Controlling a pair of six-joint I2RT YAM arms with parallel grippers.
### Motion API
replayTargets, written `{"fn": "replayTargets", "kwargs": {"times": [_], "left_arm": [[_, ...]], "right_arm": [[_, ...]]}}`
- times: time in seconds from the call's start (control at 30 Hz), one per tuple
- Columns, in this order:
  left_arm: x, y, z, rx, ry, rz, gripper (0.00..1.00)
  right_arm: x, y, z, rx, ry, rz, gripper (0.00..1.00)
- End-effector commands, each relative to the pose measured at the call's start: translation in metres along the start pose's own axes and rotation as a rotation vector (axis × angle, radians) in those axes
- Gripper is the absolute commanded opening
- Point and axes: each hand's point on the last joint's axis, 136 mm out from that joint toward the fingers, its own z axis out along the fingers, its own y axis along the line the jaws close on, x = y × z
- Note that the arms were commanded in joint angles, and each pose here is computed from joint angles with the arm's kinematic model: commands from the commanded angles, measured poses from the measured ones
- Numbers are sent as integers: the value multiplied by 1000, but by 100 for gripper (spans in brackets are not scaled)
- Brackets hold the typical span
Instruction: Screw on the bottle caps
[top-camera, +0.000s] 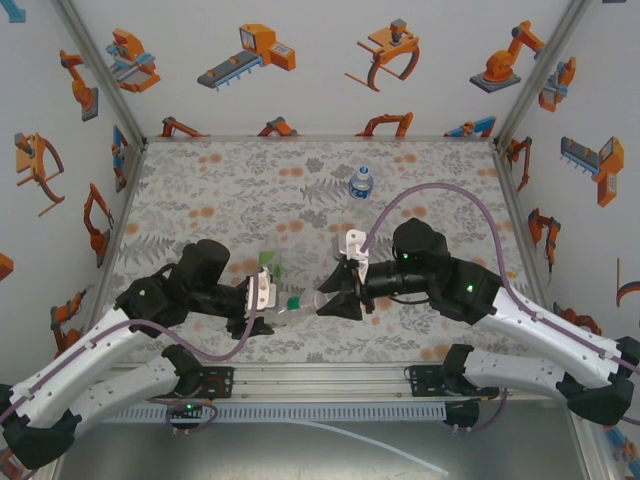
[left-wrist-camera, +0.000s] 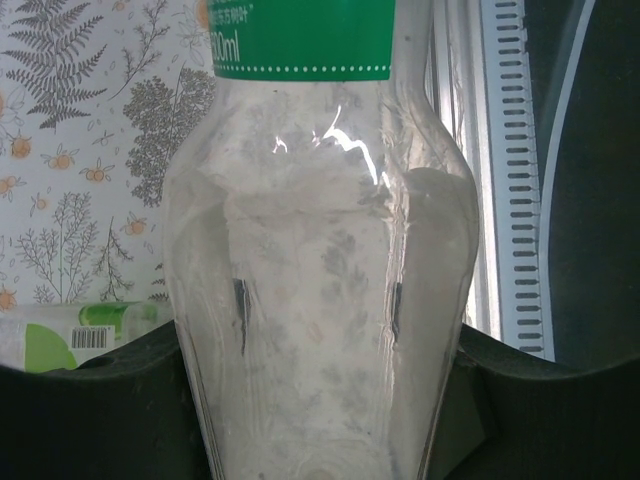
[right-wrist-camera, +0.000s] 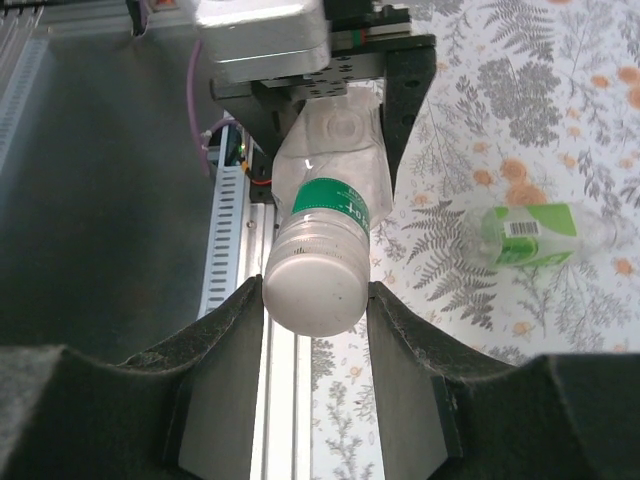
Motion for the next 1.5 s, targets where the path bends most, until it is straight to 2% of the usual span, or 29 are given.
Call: {"fn": "replayTargets", "kwargs": {"times": [0.0,0.17,0.3,0.47,0.53,0.6,0.67,0.73,0.83,0.9,0.97,1.07,1.23,1.3,1.47], "left_arm": [[-40,3,-9,-5,-140,81,0],[-40,7,-8,-25,-147,80,0],[-39,10,-6,-41,-150,77,0],[-36,18,-4,-77,-137,69,0],[-36,20,-3,-85,-134,69,0],[-36,22,-2,-91,-135,71,0],[-37,23,-2,-93,-137,73,0],[-38,24,-1,-93,-137,74,0],[-36,24,1,-88,-132,71,0],[-35,24,2,-85,-130,69,0],[-34,24,2,-85,-128,67,0],[-32,22,2,-82,-124,62,0],[-27,19,3,-78,-118,58,0],[-25,17,4,-67,-115,58,0],[-23,14,7,-40,-107,61,0]], "right_arm": [[4,-23,3,129,-10,229,0],[27,-54,1,316,-32,694,0],[46,-63,-1,397,-45,1021,0],[79,-69,-21,573,-62,1405,0],[77,-69,-18,539,-112,1471,0],[73,-70,-14,500,-158,1508,8],[72,-71,-14,503,-160,1502,11],[68,-72,-16,510,-161,1471,15],[52,-75,-23,529,-162,1333,36],[41,-76,-29,539,-167,1233,55],[28,-74,-34,522,-163,1119,64],[10,-73,-52,554,-139,930,69],[-20,-64,-62,519,-98,529,68],[-29,-55,-57,456,-72,359,66],[-40,-13,-39,190,-20,-80,62]]}}
